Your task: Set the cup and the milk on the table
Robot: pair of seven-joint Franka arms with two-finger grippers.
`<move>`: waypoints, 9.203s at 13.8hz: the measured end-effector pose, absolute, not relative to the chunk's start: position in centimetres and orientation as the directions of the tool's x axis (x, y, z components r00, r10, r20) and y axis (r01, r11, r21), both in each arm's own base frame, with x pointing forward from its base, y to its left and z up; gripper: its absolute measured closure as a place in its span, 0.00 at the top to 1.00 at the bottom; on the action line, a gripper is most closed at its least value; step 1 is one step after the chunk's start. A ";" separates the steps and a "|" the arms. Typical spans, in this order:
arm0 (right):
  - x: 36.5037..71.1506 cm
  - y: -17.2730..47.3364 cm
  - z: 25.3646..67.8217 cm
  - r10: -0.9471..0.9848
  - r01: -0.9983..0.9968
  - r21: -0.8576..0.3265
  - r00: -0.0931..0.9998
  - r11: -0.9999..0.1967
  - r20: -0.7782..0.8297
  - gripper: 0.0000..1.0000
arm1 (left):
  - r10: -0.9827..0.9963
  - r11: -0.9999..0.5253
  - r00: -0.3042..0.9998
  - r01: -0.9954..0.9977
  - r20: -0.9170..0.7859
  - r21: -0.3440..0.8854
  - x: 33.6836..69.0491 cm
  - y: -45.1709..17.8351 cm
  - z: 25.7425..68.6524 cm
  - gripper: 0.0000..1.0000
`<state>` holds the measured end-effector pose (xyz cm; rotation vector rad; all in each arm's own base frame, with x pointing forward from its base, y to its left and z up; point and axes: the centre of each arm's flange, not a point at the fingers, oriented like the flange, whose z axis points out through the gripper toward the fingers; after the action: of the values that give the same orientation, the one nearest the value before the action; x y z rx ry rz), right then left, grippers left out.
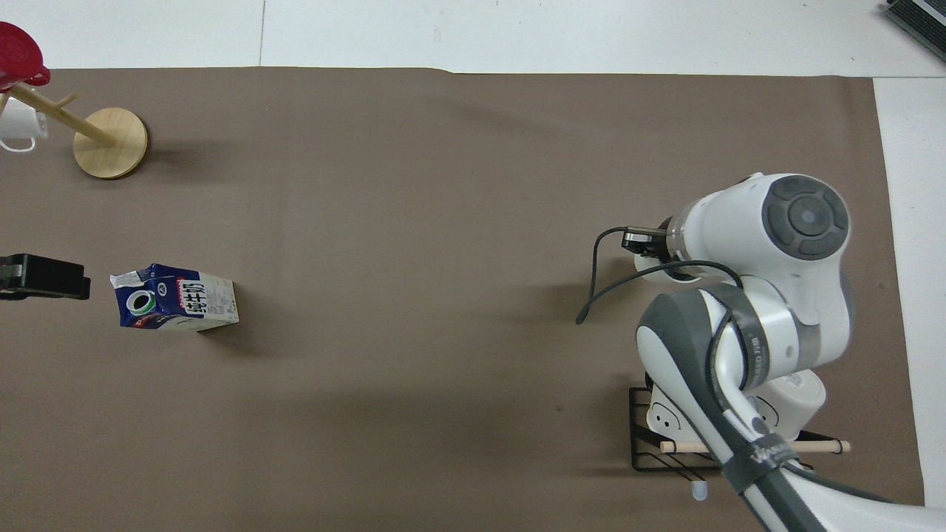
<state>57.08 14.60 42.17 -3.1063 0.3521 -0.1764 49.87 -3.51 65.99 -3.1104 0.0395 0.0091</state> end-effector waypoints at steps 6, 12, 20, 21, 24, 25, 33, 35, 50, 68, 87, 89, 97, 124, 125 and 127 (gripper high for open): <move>55.8 25.8 43.5 -0.261 -0.258 -0.041 0.959 -0.965 0.106 0.04 | -0.025 -0.999 1.000 -0.026 -0.007 -0.031 49.9 -3.5 66.0 1.00; 53.2 35.3 38.3 -0.286 -0.284 -0.031 0.954 -0.958 0.086 0.04 | -0.022 -0.999 1.000 -0.022 -0.015 -0.034 49.7 -5.7 65.5 1.00; 52.8 38.0 35.8 -0.318 -0.313 -0.061 0.942 -0.948 0.107 0.04 | 0.026 -0.999 1.000 0.027 0.009 -0.028 50.0 -10.3 62.7 1.00; 52.8 38.0 35.8 -0.318 -0.313 -0.063 0.942 -0.948 0.109 0.04 | 0.033 -0.999 0.999 0.033 0.010 -0.025 50.1 -10.7 62.4 1.00; 52.7 38.6 35.1 -0.308 -0.302 -0.067 0.945 -0.951 0.113 0.04 | 0.064 -0.998 0.998 0.064 -0.003 -0.022 50.3 -11.4 59.5 1.00; 52.6 38.7 34.7 -0.306 -0.300 -0.064 0.945 -0.952 0.112 0.04 | 0.074 -0.997 0.997 0.074 -0.005 -0.022 50.3 -11.9 58.5 1.00; 52.7 38.8 34.5 -0.306 -0.300 -0.065 0.945 -0.952 0.114 0.08 | 0.093 -0.995 0.995 0.094 0.023 -0.015 50.3 -5.4 52.8 1.00; 52.7 38.8 34.4 -0.304 -0.299 -0.063 0.946 -0.952 0.114 0.17 | 0.095 -0.995 0.995 0.095 0.034 -0.015 49.7 -4.1 51.5 1.00; 55.5 24.3 51.2 -0.213 -0.209 -0.043 0.964 -0.977 0.160 1.00 | 0.059 -0.998 0.993 0.060 0.099 -0.011 49.5 -2.6 47.6 1.00; 53.5 -0.5 57.0 -0.169 -0.168 0.047 0.986 -0.985 -0.012 1.00 | 0.035 -0.999 0.994 0.034 0.106 0.010 49.8 -7.6 51.0 0.48; 50.3 -3.0 68.3 -0.129 -0.129 0.011 0.992 -0.992 0.004 1.00 | 0.084 -0.990 0.987 0.067 0.136 0.125 46.5 -29.4 50.2 0.44; 50.3 -2.7 67.9 -0.122 -0.122 0.011 0.993 -0.992 -0.005 1.00 | 0.098 -0.989 0.987 0.082 0.130 0.120 46.2 -30.2 49.8 0.44; 49.5 -2.7 67.3 -0.111 -0.111 0.007 0.994 -0.994 -0.018 1.00 | 0.105 -0.993 0.985 0.095 0.140 0.076 45.0 -33.6 47.5 0.44; 50.8 -5.8 66.9 -0.138 -0.138 -0.028 0.990 -0.990 -0.013 1.00 | -0.097 -0.994 0.995 -0.095 0.025 -0.049 45.8 -8.5 65.4 1.00; 50.8 -5.8 66.9 -0.114 -0.114 -0.028 0.993 -0.993 -0.012 1.00 | -0.099 -0.994 0.995 -0.098 0.020 -0.048 45.8 -8.1 65.5 1.00; 50.9 -5.7 67.0 -0.092 -0.093 -0.028 0.996 -0.995 -0.011 1.00 | -0.118 -0.992 0.993 -0.118 0.012 -0.046 45.8 -7.5 65.4 1.00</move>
<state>50.87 -5.66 66.95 -3.1096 0.1441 0.0146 45.83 -7.46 65.44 -3.0911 0.1830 -0.0233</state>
